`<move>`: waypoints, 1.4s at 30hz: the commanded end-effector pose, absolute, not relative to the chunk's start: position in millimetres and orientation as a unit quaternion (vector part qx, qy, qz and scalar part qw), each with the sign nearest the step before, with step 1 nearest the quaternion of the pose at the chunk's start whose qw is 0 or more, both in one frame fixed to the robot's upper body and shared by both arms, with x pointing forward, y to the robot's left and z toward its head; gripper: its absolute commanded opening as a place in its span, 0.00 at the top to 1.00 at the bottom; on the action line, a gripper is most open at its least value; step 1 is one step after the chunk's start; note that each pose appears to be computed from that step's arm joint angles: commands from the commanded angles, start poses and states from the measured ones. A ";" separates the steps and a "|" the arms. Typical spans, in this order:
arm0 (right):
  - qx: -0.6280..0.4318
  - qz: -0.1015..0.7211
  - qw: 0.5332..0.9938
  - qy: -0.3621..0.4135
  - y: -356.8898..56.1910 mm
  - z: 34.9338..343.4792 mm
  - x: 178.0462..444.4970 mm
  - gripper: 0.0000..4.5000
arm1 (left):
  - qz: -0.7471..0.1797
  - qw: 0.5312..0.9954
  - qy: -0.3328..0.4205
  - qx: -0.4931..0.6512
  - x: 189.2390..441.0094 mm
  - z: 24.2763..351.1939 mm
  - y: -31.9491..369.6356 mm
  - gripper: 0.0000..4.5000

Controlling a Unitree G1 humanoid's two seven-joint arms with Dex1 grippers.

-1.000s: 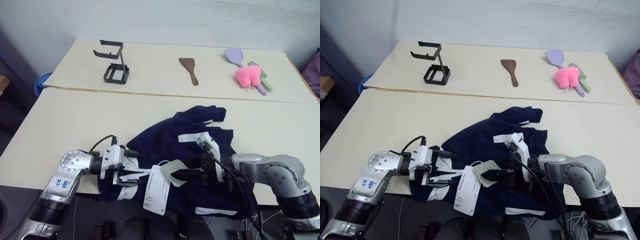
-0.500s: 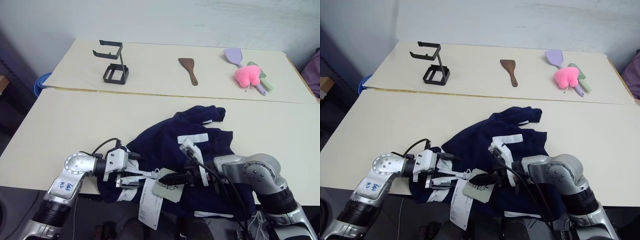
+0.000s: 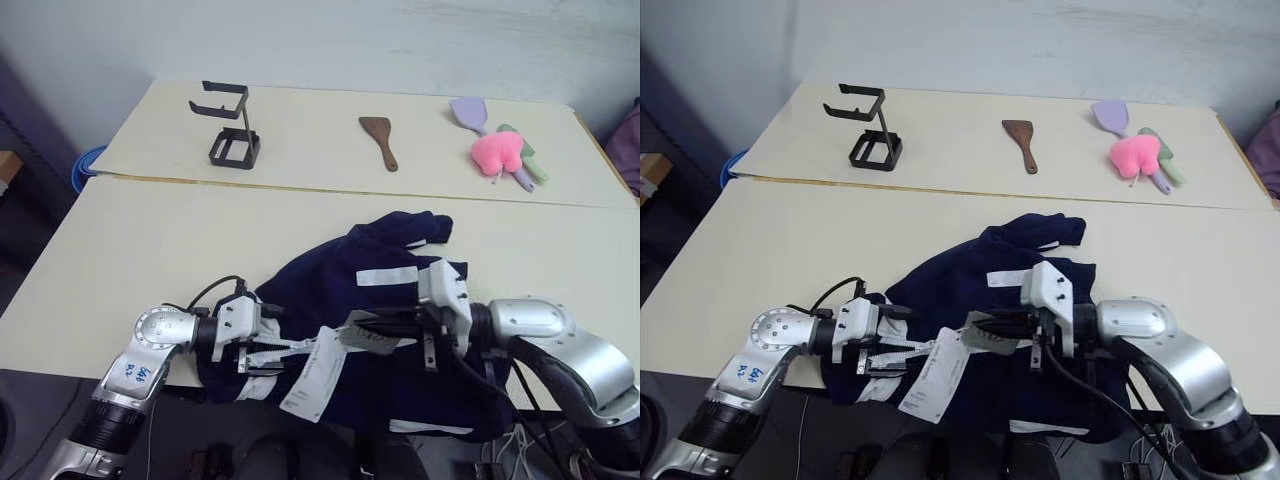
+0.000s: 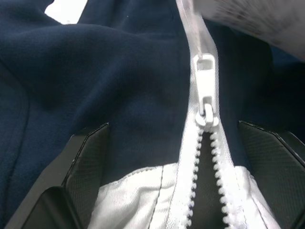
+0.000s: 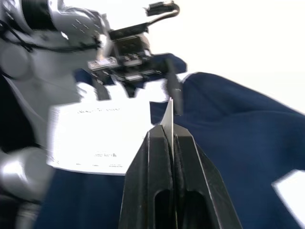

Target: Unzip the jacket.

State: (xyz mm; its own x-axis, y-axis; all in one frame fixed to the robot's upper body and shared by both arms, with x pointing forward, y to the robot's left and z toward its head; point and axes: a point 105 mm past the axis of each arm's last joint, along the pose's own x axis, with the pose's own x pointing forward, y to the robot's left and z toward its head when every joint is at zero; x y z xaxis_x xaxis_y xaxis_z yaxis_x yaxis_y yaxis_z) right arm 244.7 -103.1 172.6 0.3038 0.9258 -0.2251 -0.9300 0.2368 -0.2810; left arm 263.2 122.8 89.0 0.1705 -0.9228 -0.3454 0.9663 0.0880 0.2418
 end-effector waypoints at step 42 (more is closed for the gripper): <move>-0.467 -0.027 0.878 0.107 -443.4 181.9 240.6 0.99 | -0.589 0.762 0.104 0.250 301.0 49.1 115.9 0.00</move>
State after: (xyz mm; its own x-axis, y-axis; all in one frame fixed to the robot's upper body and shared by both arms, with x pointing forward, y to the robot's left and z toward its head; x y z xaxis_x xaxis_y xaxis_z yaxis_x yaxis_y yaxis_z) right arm 238.3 -444.8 177.5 0.9696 -0.1608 -0.1844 -0.0787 0.5088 -0.8573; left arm 296.8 100.0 78.0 0.2415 -0.9070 -0.3451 0.9432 0.1357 0.3034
